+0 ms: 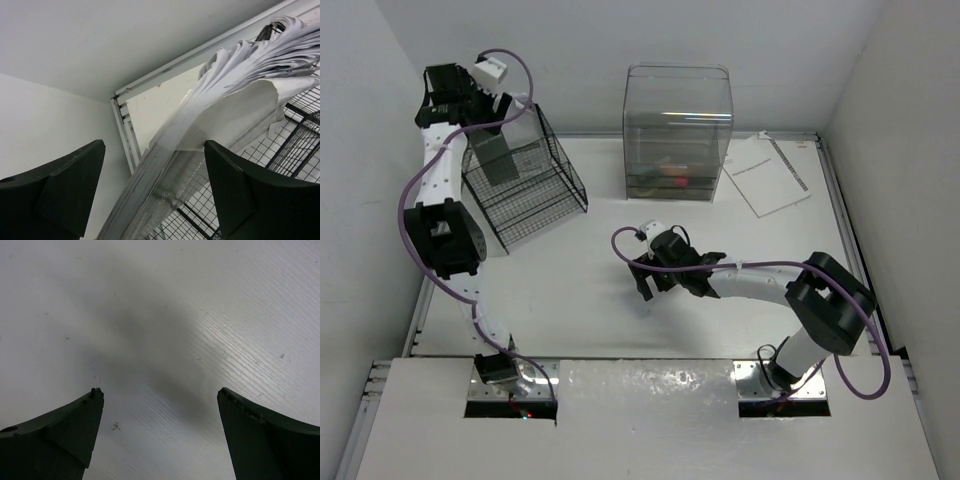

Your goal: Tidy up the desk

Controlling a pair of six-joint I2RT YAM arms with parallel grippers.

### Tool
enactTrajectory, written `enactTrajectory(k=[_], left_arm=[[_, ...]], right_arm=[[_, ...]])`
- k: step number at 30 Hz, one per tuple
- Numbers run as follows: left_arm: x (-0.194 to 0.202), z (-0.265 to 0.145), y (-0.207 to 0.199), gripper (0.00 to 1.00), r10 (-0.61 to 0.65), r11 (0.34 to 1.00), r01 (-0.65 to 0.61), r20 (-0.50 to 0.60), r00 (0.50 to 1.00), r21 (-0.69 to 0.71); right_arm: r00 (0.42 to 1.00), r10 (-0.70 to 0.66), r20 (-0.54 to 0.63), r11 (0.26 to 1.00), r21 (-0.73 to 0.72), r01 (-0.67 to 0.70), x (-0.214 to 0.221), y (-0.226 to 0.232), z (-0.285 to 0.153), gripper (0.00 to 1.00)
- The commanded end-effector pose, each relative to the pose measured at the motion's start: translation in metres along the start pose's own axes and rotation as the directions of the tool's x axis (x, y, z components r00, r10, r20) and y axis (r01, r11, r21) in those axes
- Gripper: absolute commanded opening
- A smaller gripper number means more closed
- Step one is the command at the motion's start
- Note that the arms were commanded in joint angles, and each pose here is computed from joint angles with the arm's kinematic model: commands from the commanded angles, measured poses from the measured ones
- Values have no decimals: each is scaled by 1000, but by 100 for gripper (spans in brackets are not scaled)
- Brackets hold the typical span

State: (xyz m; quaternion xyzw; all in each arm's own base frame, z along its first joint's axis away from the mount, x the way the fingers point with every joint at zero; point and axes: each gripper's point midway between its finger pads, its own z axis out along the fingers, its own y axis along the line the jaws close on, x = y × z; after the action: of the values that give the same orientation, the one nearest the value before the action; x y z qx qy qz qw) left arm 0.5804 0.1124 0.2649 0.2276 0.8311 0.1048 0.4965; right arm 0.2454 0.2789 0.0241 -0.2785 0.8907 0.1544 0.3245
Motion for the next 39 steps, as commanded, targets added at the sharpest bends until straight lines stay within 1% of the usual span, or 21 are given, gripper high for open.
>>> enactTrajectory(k=[1,3,5,9,11,14,16,21,25,29,33,36,37,39], left_arm=[[-48,-39,48,79,-16,978,45,139,990,-204],[-59,-49,50,80,-33,975,71,180,983,-211],[-67,-55,46,82,-44,979,83,206,978,-187],[-77,-62,35,83,-90,987,117,221,971,-111],[-77,-63,31,83,-91,990,113,220,971,-90],[-62,-57,29,83,-76,992,91,172,982,-82],[-40,-52,28,83,-103,992,110,114,988,-56],[-10,-56,45,83,-176,984,176,106,979,3],[6,-49,37,83,-175,984,173,70,982,44],[8,-44,38,83,-220,975,215,90,971,64],[-10,-49,20,82,-247,957,212,172,954,199],[-19,-50,6,76,-254,940,188,217,942,283],[-19,-50,5,65,-261,937,192,220,940,291],[-15,-45,7,53,-278,935,216,205,938,281]], right_arm=[[999,-11,40,1000,-24,12,-20,8,-2,92],[999,-11,38,1000,-20,12,-19,7,-2,92],[999,-14,35,1000,-18,15,-18,7,-2,92],[999,-13,35,1000,-19,14,-17,6,-3,92],[999,-18,32,1000,-19,18,-15,6,-4,92],[999,-19,37,1000,-17,20,-16,5,-6,92],[999,-20,38,1000,-19,21,-14,5,-8,92],[999,-26,40,1000,-12,27,-14,3,-9,92],[999,-24,48,1000,-19,25,-17,5,-10,92],[999,-21,44,1000,-21,22,-16,5,-10,92],[999,-17,40,1000,-19,18,-12,4,-11,92],[999,-6,44,1000,-11,6,-9,2,-13,92],[999,-4,45,1000,-10,5,-8,2,-14,92],[999,0,45,1000,-7,0,-6,1,-15,92]])
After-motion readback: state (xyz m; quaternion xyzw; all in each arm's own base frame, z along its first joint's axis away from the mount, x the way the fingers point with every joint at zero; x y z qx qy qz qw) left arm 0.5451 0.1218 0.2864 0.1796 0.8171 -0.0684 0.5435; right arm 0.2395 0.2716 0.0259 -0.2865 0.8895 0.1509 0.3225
